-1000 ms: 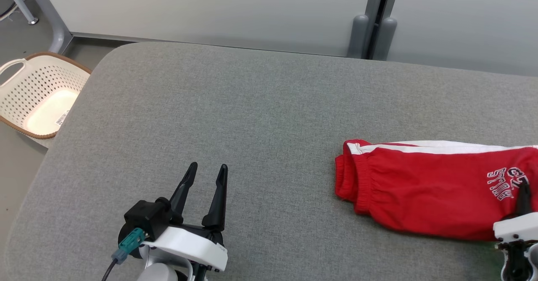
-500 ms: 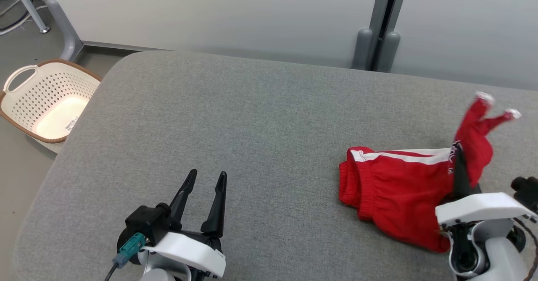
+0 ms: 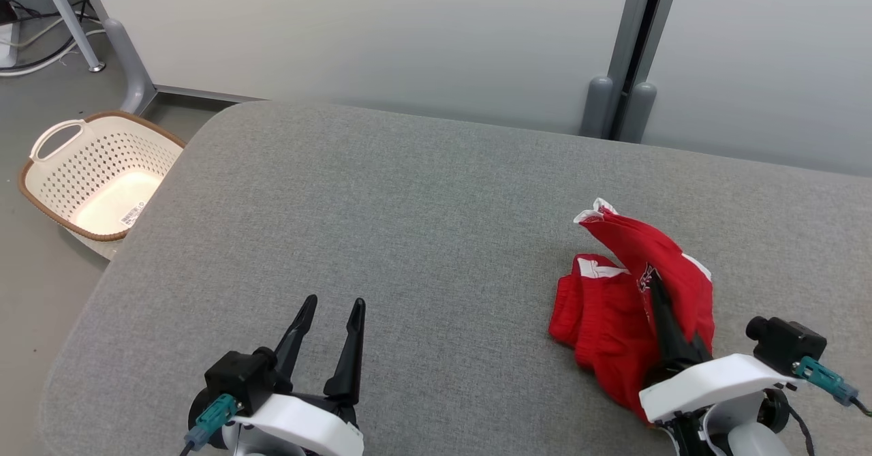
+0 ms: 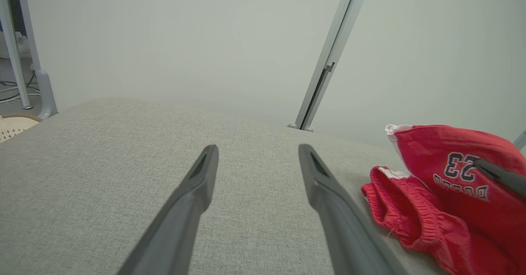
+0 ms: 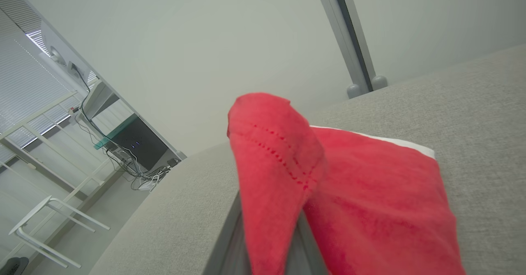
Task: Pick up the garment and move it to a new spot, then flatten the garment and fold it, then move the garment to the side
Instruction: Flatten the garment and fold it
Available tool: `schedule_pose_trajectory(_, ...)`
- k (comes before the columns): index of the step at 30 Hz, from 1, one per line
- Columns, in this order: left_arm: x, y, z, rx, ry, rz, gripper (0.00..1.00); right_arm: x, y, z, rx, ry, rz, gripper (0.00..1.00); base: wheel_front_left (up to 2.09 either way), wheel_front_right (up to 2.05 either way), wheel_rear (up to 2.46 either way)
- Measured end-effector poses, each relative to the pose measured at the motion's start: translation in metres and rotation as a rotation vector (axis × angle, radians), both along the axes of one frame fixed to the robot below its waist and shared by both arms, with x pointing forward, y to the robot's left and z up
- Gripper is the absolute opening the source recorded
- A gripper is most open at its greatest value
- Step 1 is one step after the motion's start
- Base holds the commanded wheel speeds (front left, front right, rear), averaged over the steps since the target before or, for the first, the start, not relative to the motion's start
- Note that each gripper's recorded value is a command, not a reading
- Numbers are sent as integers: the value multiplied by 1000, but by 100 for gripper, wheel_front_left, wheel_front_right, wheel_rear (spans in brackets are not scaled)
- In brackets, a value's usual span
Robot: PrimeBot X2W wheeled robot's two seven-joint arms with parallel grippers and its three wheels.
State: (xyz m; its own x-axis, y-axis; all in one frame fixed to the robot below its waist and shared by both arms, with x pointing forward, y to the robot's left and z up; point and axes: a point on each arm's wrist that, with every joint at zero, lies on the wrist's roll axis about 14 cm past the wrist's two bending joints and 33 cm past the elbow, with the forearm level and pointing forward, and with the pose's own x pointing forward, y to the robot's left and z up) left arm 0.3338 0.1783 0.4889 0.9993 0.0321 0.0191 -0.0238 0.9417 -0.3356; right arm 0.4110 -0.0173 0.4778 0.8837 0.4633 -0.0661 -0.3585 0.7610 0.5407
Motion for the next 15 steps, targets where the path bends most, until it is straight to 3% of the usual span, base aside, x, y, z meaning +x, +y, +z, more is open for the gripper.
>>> schedule_pose_trajectory(5, -3, 2, -1, 0, 3, 7, 100, -13, 15, -4, -35, 0, 74, 0, 0, 0, 0)
schedule_pose_trajectory(6, -4, 2, -1, 0, 3, 7, 100, -16, 18, -6, -52, 0, 93, 25, 0, 0, 0)
schedule_pose_trajectory(7, -4, 2, -2, 0, 4, 8, 100, -19, 21, -8, -71, -1, 114, 25, 0, 0, 0)
schedule_pose_trajectory(8, -4, 2, -2, 0, 4, 9, 100, -21, 23, -9, -86, -6, 128, 100, 0, 0, 0)
schedule_pose_trajectory(15, -7, 1, -4, -2, 10, 7, 100, -45, 48, -19, -129, 12, 256, 100, 0, 0, 0)
